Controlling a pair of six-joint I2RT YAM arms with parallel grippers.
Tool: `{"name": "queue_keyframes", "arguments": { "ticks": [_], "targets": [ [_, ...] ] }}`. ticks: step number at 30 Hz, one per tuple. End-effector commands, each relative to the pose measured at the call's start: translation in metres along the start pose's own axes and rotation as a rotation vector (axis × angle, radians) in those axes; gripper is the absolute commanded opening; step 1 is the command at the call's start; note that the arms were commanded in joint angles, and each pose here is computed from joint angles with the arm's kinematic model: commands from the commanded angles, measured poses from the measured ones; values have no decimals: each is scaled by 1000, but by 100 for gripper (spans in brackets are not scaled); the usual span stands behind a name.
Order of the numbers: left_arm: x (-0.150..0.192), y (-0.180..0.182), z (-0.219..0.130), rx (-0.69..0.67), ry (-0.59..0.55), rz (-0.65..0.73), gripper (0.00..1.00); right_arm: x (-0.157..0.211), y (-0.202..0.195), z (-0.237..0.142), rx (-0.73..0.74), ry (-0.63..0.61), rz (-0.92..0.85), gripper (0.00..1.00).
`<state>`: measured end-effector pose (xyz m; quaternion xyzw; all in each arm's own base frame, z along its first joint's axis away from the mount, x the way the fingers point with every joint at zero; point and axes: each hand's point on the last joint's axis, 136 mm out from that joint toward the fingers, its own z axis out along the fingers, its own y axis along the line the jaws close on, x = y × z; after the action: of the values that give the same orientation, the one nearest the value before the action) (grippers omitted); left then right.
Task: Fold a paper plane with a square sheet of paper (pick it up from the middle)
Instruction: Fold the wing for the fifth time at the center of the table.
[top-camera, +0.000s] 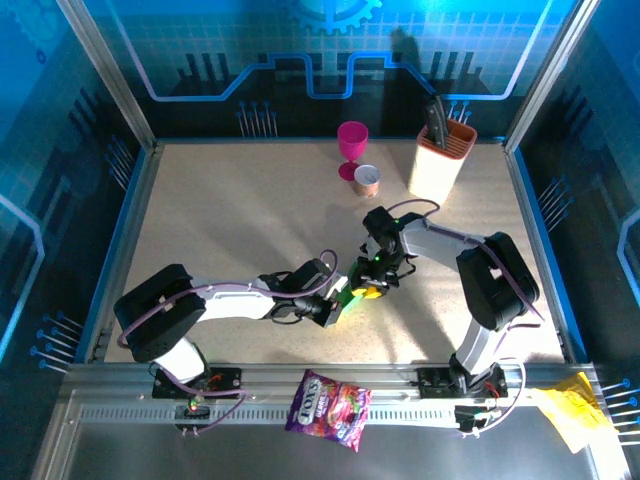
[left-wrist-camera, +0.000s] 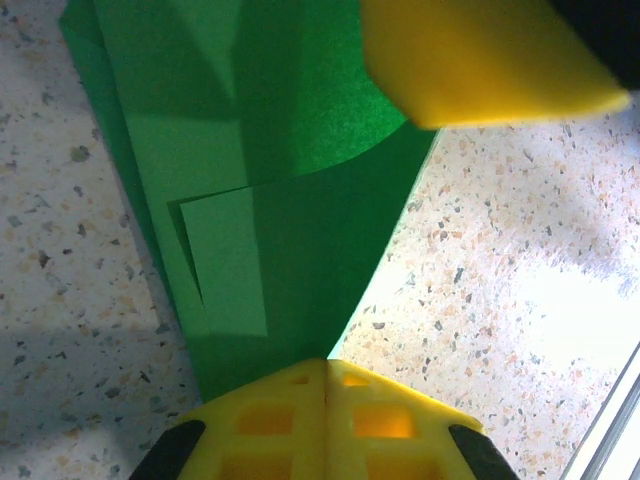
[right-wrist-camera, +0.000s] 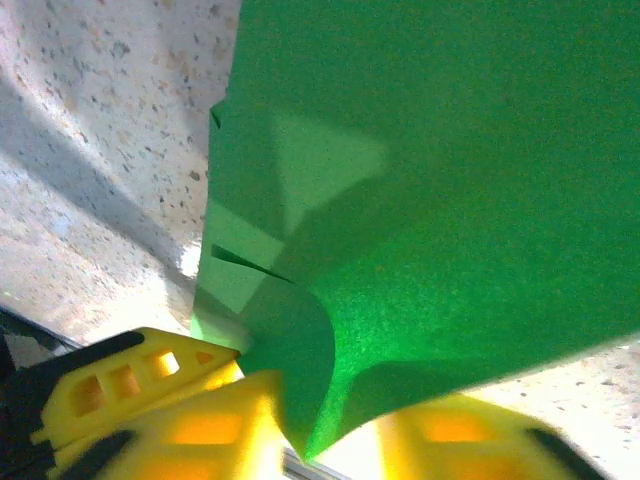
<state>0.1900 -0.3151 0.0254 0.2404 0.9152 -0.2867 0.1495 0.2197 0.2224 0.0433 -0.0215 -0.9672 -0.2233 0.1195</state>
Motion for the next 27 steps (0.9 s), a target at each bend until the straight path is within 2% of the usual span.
{"name": "queue_keyframes", "arguments": {
  "ticks": [1,3,6,13,18,27],
  "targets": [
    [-4,-3,-1,5,15,19,3,2,6,2,-10,16,-9,11],
    [-5,-3,-3,5,14,27,14,4,5,2,-11,16,-9,3],
    [-5,-3,-6,2,11,43,23,5,4,1,-8,16,-7,0],
    [-7,2,-18,-43,-40,65,29,7,4,1,-4,17,-6,0],
    [-8,-6,-19,-92,-66,138,32,8,6,1,-1,18,-7,0],
    [-9,-8,-14,-266,-116,255,37,11,7,0,0,22,-5,0]
  ]
}}
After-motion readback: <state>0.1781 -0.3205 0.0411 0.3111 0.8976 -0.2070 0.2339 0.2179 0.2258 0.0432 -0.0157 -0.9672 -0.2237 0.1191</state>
